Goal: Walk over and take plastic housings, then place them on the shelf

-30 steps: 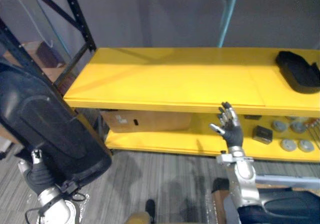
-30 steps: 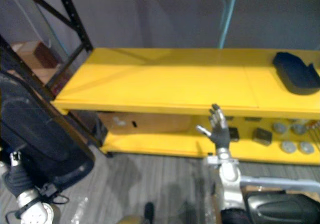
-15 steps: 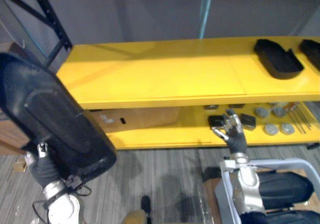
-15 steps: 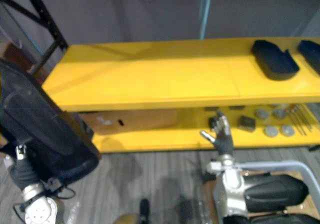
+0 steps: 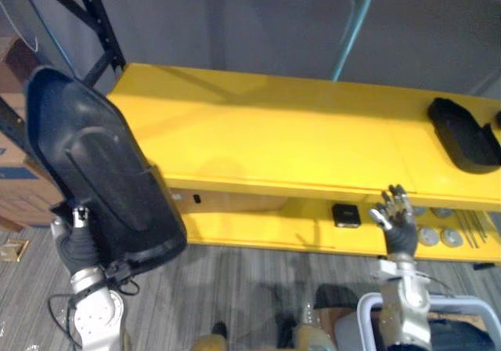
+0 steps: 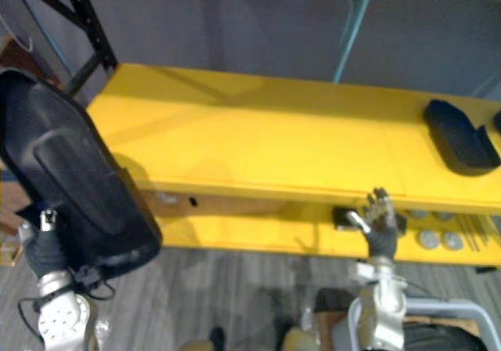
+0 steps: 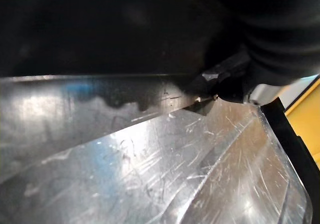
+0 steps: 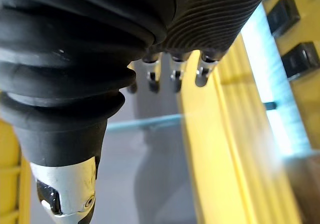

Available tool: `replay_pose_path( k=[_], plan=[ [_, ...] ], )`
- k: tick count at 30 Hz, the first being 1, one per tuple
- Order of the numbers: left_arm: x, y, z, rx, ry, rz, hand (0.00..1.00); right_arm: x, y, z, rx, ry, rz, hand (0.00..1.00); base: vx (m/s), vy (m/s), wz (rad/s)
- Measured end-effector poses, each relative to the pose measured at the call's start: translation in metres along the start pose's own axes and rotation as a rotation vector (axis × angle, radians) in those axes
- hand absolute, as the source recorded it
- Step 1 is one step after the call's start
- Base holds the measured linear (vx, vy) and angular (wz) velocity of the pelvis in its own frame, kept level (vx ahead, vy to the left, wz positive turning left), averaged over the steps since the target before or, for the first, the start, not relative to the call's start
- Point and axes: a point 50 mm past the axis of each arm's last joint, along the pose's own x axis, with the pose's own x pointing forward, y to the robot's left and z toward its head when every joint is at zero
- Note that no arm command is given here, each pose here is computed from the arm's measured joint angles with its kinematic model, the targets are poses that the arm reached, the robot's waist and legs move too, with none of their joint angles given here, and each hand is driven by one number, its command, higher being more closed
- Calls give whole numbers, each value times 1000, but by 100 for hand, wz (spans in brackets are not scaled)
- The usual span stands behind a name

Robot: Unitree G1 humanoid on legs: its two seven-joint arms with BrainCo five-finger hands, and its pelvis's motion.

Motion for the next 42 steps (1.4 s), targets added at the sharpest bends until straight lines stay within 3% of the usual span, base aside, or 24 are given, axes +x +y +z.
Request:
replay_pose_path(
  k=[9, 19, 27, 28, 29, 42],
  plan=[
    [-7, -10, 0, -12, 11, -21, 100, 6, -6, 16, -13, -61, -2, 0, 138, -44, -10],
    [4, -12, 24, -17, -135, -66, 100, 1, 8, 44, -49, -267, -181, 0, -32, 48, -17],
    [15, -31, 48, -151, -253, -115, 100, -19, -8, 46, -68, -260, -275, 0, -22, -7, -31],
    [14, -33, 52, -170, -261, -115, 100, -21, -6, 46, -57, -265, -277, 0, 17, -3, -26],
    [6, -34, 52, -197, -246, -114, 100, -19, 13, 50, -4, -285, -127, 0, 11, 0, -13],
    [16, -36, 61, -227, -290, -102, 100, -11, 20, 48, 9, -254, -131, 0, -19, -7, 7]
  ],
)
